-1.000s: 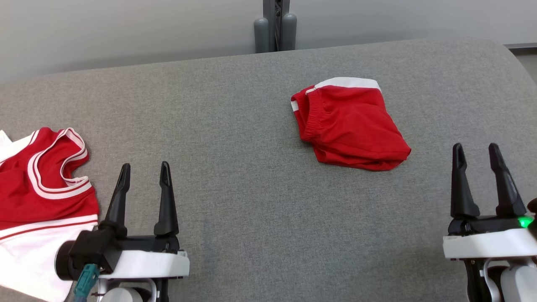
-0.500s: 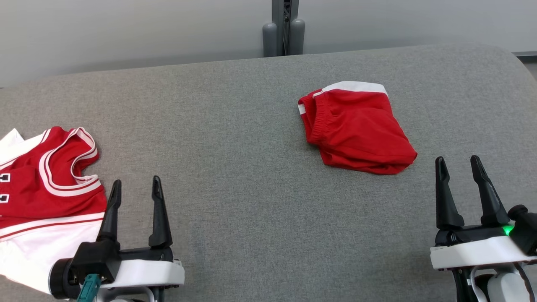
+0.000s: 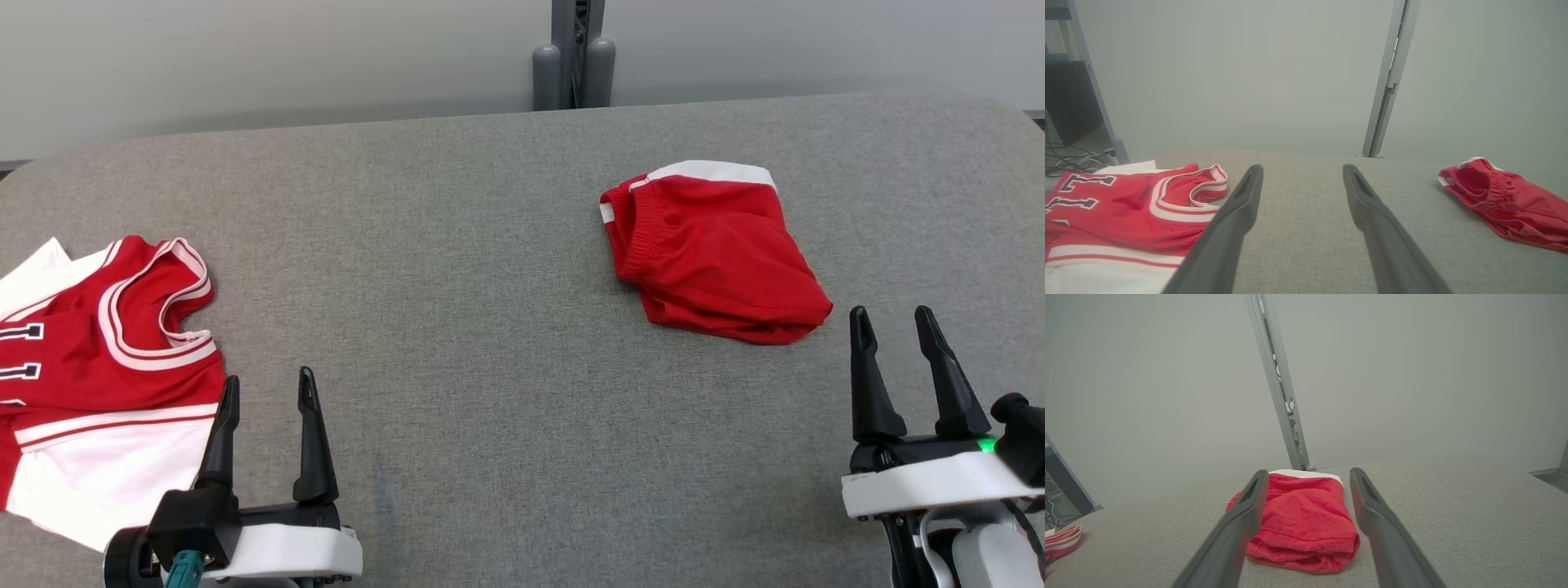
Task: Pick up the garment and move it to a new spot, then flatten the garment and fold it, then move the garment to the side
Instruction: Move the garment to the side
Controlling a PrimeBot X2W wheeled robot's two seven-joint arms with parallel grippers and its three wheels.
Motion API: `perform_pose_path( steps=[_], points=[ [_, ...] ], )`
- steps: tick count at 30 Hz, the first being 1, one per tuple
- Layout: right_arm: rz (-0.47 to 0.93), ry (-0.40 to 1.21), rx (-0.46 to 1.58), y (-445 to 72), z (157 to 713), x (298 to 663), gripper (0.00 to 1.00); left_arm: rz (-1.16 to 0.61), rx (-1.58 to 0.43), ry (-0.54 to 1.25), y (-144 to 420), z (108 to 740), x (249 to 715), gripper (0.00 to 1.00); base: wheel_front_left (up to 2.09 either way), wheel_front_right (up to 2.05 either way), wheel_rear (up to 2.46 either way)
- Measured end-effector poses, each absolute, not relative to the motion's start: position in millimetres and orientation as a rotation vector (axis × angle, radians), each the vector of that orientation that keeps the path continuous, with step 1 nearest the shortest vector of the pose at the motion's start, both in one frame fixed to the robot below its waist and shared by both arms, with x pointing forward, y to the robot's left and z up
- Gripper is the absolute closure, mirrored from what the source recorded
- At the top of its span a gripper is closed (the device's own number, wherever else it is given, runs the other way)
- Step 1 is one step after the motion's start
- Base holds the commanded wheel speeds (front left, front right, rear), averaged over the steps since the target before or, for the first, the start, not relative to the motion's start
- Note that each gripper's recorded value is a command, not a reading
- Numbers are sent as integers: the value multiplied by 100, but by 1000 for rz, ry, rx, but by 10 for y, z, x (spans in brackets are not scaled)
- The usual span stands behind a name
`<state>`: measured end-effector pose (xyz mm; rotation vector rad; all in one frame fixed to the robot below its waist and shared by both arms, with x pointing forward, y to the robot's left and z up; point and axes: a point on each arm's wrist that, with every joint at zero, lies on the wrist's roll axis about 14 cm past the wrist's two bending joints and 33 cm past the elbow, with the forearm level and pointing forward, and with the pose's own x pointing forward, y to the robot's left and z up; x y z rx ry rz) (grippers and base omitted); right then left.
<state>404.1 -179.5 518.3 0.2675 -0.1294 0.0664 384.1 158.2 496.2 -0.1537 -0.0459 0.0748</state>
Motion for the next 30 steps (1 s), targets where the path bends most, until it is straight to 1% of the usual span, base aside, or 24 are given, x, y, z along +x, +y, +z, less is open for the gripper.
perform_pose_path(
  steps=[2, 4, 6, 7, 9, 12, 15, 19, 24, 30],
  points=[
    [74, -105, 274, -1794, 5111, 4102, 0, 64, -156, -35, 1563, 4926, 3840, 0, 0, 0, 0],
    [66, -37, 298, -1833, 4926, 4165, 0, 55, -158, -26, 1549, 4895, 3851, 0, 0, 0, 0],
    [44, 57, 363, -1898, 4741, 4274, 0, 50, -159, -27, 1550, 4891, 3884, 0, 0, 0, 0],
    [33, 79, 417, -1924, 4721, 4359, 0, 52, -159, -23, 1557, 4877, 3895, 0, 0, 0, 0],
    [38, 174, 525, -1923, 4622, 4521, 0, 48, -160, -17, 1559, 4850, 3914, 0, 0, 0, 0],
    [69, 287, 564, -1967, 4528, 4719, 0, 50, -157, 0, 1580, 4790, 3934, 0, 0, 0, 0],
    [116, 397, 569, -1928, 4427, 4890, 0, 58, -154, 10, 1616, 4743, 3970, 0, 0, 0, 0],
    [145, 504, 575, -1932, 4299, 5085, 0, 67, -147, 32, 1663, 4661, 3992, 0, 0, 0, 0],
    [169, 590, 546, -1911, 4156, 5313, 0, 90, -134, 59, 1741, 4559, 4007, 0, 0, 0, 0],
    [184, 687, 542, -1817, 3915, 5463, 0, 101, -125, 78, 1794, 4478, 4052, 0, 0, 0, 0]
  ],
)
